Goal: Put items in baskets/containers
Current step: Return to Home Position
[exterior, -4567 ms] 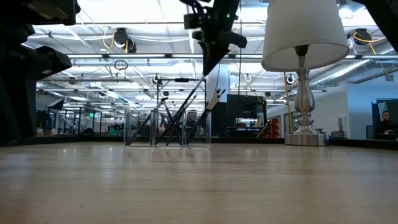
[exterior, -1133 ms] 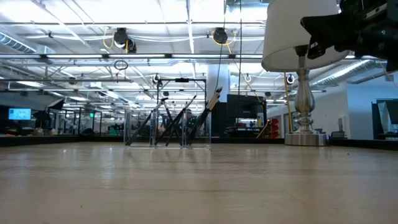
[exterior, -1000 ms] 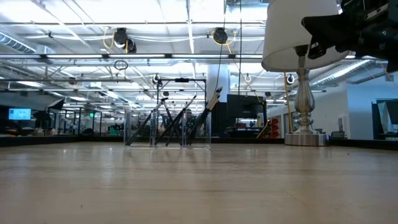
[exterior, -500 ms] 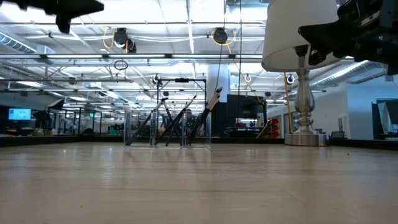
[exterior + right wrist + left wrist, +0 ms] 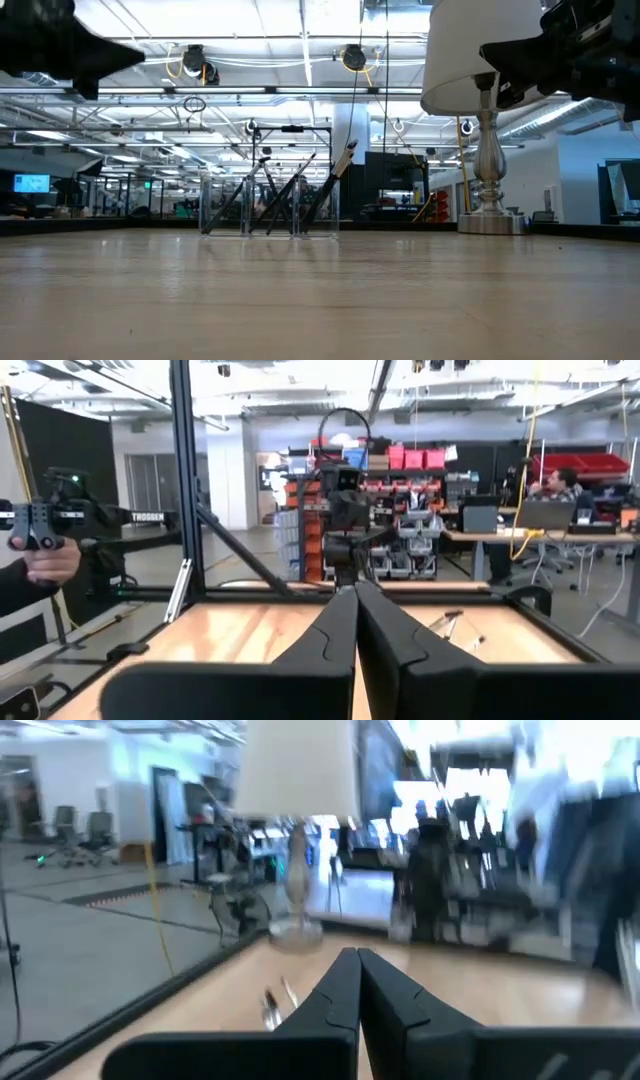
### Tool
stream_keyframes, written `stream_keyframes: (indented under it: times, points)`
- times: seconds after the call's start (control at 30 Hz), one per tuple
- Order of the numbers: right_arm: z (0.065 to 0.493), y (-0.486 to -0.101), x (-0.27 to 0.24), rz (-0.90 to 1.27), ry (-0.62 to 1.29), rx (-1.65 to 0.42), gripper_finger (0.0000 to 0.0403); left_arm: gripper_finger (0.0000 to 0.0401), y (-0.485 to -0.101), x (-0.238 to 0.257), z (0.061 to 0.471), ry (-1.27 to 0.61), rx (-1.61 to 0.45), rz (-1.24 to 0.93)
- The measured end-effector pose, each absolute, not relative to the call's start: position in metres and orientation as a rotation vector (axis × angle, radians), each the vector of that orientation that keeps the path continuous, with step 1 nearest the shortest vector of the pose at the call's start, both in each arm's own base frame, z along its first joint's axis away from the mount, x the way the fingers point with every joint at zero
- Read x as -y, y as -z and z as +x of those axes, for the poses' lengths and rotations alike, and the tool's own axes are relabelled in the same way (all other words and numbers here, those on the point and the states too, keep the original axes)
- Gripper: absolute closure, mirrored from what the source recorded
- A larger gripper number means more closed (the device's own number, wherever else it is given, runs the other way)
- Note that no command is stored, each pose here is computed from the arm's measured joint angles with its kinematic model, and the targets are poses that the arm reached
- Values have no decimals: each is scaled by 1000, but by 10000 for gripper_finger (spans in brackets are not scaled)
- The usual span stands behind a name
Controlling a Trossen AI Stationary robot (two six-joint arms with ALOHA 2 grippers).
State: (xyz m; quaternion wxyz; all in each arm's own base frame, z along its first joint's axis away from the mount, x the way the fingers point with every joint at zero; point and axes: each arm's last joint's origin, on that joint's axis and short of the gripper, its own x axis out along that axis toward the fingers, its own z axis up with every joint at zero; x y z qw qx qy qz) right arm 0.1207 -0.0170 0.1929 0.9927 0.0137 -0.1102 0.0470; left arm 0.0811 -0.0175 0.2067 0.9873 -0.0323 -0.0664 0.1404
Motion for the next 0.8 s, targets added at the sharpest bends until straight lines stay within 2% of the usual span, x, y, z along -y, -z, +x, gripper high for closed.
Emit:
stream_keyframes:
  times: [0.2, 0.43, 0.67, 0.8]
  points:
    - [122, -187, 17, 25, -90, 164, 403, 399, -176, 26, 88, -171, 28, 99]
    - [126, -185, 18, -27, -79, 151, 403, 399, -172, 29, 93, -36, 28, 161]
    - [133, -177, 27, -61, -29, 85, 403, 399, -164, 20, 102, -83, -63, 169]
    - [137, -179, 36, -57, 18, 131, 403, 400, -159, 7, 107, -115, -116, 100]
